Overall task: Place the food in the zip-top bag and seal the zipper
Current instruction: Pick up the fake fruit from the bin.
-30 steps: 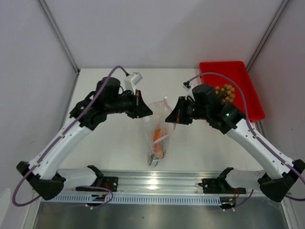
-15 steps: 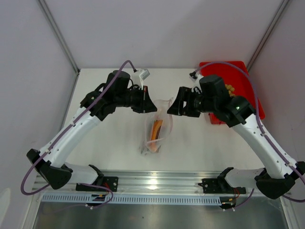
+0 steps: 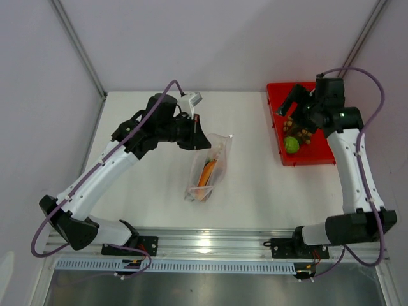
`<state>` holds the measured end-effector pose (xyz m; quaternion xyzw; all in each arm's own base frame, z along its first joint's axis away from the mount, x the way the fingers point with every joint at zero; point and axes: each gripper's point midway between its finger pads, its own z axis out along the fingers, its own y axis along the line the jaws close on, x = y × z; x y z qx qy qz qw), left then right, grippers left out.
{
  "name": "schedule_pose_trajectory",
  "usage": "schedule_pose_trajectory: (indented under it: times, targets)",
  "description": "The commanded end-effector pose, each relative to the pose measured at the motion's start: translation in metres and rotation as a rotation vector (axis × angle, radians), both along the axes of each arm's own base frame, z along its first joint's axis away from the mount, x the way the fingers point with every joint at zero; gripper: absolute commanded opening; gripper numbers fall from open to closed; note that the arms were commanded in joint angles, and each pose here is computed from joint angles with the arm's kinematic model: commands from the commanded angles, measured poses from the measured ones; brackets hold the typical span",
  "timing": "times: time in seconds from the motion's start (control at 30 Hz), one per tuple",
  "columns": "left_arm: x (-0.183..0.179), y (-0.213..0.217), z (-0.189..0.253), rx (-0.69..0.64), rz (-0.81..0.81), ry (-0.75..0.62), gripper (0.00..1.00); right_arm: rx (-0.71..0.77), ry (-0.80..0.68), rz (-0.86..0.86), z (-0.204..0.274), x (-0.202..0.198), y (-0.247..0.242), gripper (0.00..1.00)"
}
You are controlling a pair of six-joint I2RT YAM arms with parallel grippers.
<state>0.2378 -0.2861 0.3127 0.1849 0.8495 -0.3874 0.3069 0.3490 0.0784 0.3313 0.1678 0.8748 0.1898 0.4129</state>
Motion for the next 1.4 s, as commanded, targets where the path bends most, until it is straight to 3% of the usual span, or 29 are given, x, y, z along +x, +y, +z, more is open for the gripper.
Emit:
schedule_pose_trajectory:
  times: [0.0, 0.27, 0.6, 0.9, 0.93, 1.03, 1.07, 1.17, 1.23, 1.27, 1.37]
  targets:
    - [0.003, -0.006, 0.021, -0.059, -0.026, -0.062, 0.01, -0.068, 0.066, -0.153, -0.056, 0.042, -0.04, 0.92]
    - [0.001, -0.008, 0.006, -0.048, -0.045, -0.031, 0.01, -0.067, 0.144, -0.304, -0.135, 0.113, -0.084, 0.85]
    - [0.002, -0.011, -0.004, -0.038, -0.057, -0.01, 0.01, -0.092, 0.291, -0.36, -0.22, 0.158, -0.115, 0.81]
    - [0.006, -0.017, -0.011, -0.03, -0.067, 0.013, 0.01, -0.057, 0.297, -0.378, -0.25, 0.188, -0.136, 0.7]
    - [0.007, -0.017, -0.013, -0.027, -0.064, 0.018, 0.01, -0.052, 0.302, -0.376, -0.254, 0.19, -0.136, 0.68]
    - [0.008, -0.019, -0.014, -0.029, -0.067, 0.028, 0.0, -0.019, 0.315, -0.359, -0.266, 0.198, -0.134, 0.45]
    - [0.009, -0.02, -0.015, -0.028, -0.068, 0.028, 0.01, -0.011, 0.32, -0.356, -0.269, 0.2, -0.134, 0.33]
    - [0.009, -0.019, -0.015, -0.023, -0.061, 0.028, 0.01, 0.005, 0.313, -0.35, -0.268, 0.202, -0.133, 0.15]
    - [0.009, -0.019, -0.013, -0.021, -0.062, 0.023, 0.01, 0.001, 0.28, -0.337, -0.257, 0.205, -0.133, 0.09]
    - [0.009, -0.018, -0.013, -0.02, -0.06, 0.021, 0.01, -0.002, 0.27, -0.332, -0.253, 0.206, -0.133, 0.0]
    - [0.008, -0.017, -0.012, -0.019, -0.06, 0.023, 0.01, 0.006, 0.226, -0.313, -0.231, 0.208, -0.134, 0.0]
